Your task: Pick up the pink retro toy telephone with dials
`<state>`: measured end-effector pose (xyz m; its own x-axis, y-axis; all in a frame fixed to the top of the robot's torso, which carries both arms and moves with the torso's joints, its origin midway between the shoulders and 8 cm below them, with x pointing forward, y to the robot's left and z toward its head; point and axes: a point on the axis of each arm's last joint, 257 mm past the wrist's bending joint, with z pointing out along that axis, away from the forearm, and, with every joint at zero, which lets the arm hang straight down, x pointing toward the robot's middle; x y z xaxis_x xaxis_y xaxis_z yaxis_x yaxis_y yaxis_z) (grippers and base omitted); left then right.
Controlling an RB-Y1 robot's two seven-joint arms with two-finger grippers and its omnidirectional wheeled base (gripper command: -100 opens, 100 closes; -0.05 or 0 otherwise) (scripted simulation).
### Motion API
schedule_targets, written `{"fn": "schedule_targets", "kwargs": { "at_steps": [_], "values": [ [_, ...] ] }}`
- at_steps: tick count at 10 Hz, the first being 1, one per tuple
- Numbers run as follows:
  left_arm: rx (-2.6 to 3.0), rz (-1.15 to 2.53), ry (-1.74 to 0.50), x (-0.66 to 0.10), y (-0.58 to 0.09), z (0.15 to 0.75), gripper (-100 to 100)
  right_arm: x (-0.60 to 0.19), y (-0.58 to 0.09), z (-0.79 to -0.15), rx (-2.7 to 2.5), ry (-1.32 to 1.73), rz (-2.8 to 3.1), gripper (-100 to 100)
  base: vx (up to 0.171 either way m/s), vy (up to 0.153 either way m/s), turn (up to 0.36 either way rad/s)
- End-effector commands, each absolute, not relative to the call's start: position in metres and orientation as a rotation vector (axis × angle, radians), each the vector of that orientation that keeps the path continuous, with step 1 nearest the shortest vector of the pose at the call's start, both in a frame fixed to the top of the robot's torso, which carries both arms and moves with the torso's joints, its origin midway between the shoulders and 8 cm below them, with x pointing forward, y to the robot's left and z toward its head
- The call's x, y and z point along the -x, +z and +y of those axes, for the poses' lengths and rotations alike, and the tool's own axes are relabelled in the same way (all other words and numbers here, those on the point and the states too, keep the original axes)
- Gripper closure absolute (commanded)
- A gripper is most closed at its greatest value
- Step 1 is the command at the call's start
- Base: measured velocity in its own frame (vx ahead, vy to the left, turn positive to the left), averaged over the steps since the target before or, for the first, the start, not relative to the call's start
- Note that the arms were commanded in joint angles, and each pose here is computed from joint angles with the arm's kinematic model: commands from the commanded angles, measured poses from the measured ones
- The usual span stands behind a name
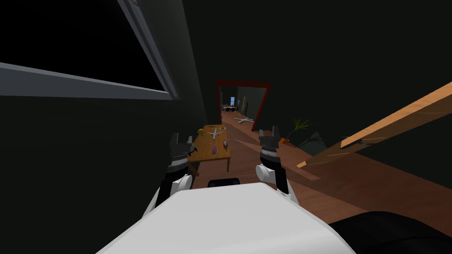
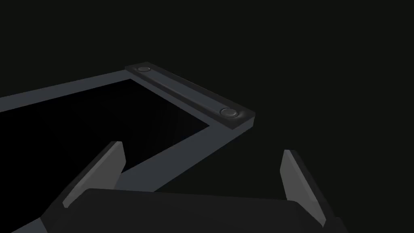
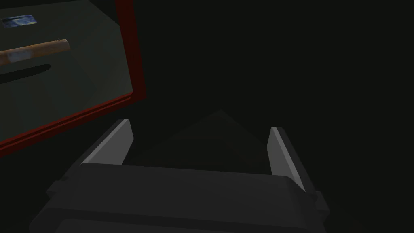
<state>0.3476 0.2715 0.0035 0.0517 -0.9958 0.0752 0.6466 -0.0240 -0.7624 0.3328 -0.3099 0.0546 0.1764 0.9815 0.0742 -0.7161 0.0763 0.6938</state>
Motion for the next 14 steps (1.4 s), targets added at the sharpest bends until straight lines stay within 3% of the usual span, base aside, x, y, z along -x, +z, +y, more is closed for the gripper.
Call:
{"fn": "schedule_targets", "kwargs": {
  "at_steps": [1, 14],
  "values": [
    [0.815, 0.672, -1.451, -0.36, -0.025, 0.276, -100, -0.333, 0.055, -0.31, -0.69, 1.347, 0.477, 0, -0.007, -0.08, 0.074],
    [1.391, 1.099, -1.274, -0.388, -0.255, 0.359, -100, -0.333, 0.055, -0.31, -0.69, 1.347, 0.477, 0, -0.02, -0.128, 0.064]
  ]
}}
